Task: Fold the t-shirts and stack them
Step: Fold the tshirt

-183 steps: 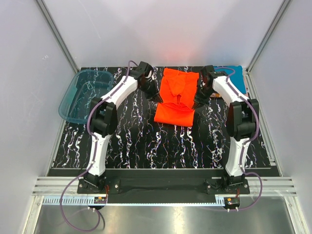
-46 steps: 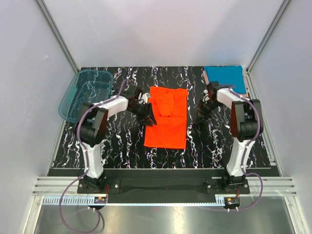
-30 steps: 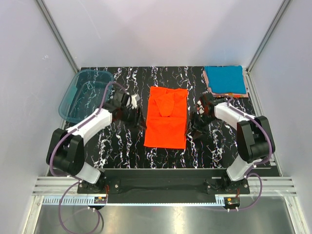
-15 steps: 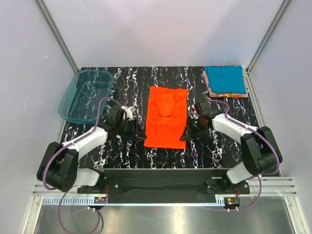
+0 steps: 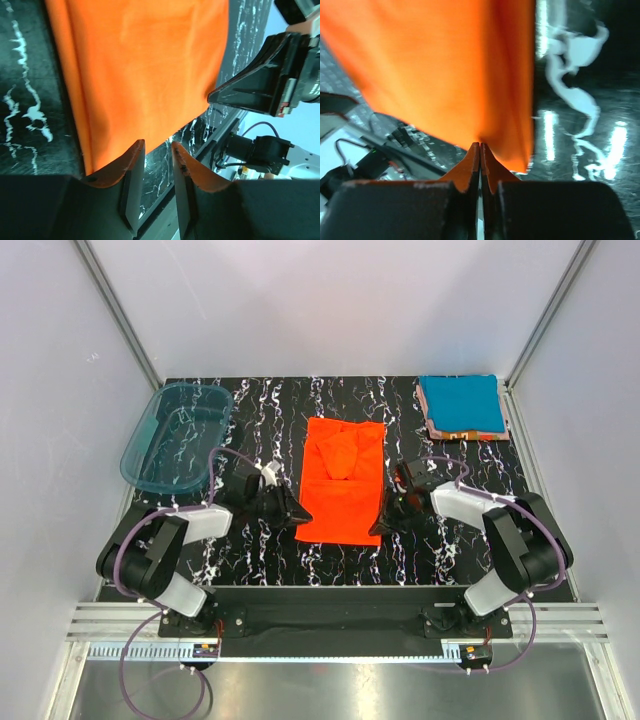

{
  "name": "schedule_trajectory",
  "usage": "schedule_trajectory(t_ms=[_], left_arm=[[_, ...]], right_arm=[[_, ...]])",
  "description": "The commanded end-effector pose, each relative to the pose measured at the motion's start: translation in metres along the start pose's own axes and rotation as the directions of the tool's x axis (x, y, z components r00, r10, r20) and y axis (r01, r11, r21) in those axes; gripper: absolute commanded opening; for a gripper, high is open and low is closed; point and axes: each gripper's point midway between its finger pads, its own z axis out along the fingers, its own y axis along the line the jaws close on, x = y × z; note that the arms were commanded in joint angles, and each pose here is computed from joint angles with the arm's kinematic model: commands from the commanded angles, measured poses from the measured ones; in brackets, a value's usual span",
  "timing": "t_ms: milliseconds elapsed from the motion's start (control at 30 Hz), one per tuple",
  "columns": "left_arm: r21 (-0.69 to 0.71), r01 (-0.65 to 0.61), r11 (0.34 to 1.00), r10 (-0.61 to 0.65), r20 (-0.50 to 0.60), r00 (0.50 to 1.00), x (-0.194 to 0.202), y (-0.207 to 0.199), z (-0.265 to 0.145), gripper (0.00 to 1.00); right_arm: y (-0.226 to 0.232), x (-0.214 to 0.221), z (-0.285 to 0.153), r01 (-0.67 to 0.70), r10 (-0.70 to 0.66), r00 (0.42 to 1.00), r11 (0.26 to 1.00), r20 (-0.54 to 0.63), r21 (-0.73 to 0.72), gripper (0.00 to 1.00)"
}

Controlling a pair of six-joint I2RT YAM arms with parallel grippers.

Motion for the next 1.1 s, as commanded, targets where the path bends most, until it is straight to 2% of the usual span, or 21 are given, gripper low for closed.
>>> schedule_trajectory(t_ms=[0,133,233,367,533,600,700,800,933,1067], left_arm=[[-0.02,-0.019,1.0,0.019,0.042,0.999,-0.003,0.011,0.004,0.32],[-0.059,-0.021,0.998,0.023,0.048,0.999,0.006,0.03,0.003,0.33],[-0.1,-0.028,0.995,0.033,0.05,0.998,0.014,0.042,-0.002,0.33],[-0.113,-0.061,0.992,0.069,0.066,0.995,0.018,0.039,-0.014,0.35],[-0.151,-0.102,0.983,0.116,0.088,0.989,0.023,0.034,-0.036,0.44],[-0.16,-0.114,0.981,0.132,0.11,0.985,0.022,0.03,-0.044,0.48],[-0.179,-0.082,0.98,0.102,0.108,0.989,0.029,0.037,-0.048,0.54],[-0.129,-0.042,0.991,0.052,0.075,0.996,0.04,0.034,-0.04,0.56],[-0.142,-0.022,0.99,0.025,0.019,0.999,0.059,0.031,-0.021,0.54],[-0.141,0.035,0.989,-0.034,0.009,0.999,0.073,0.031,-0.008,0.51]], right_arm=[[-0.016,-0.002,0.006,-0.009,0.006,0.999,0.998,0.045,0.055,0.04],[-0.04,0.006,0.008,-0.03,0.025,0.999,0.99,0.039,0.138,0.06],[-0.051,0.015,0.008,-0.023,0.02,1.0,0.984,0.014,0.175,0.12],[-0.054,0.014,-0.004,0.007,-0.015,0.999,0.98,0.041,0.197,0.23],[-0.055,0.011,-0.026,0.038,-0.062,0.993,0.973,0.099,0.226,0.42],[-0.054,0.012,-0.03,0.043,-0.068,0.992,0.974,0.105,0.221,0.44],[-0.052,0.015,-0.031,0.041,-0.062,0.993,0.978,0.1,0.203,0.5],[-0.049,0.017,-0.033,0.038,-0.059,0.993,0.982,0.107,0.187,0.55],[-0.058,0.02,-0.038,0.019,-0.047,0.992,0.974,0.116,0.228,0.58],[-0.067,0.022,-0.039,0.002,-0.034,0.992,0.966,0.119,0.258,0.58]])
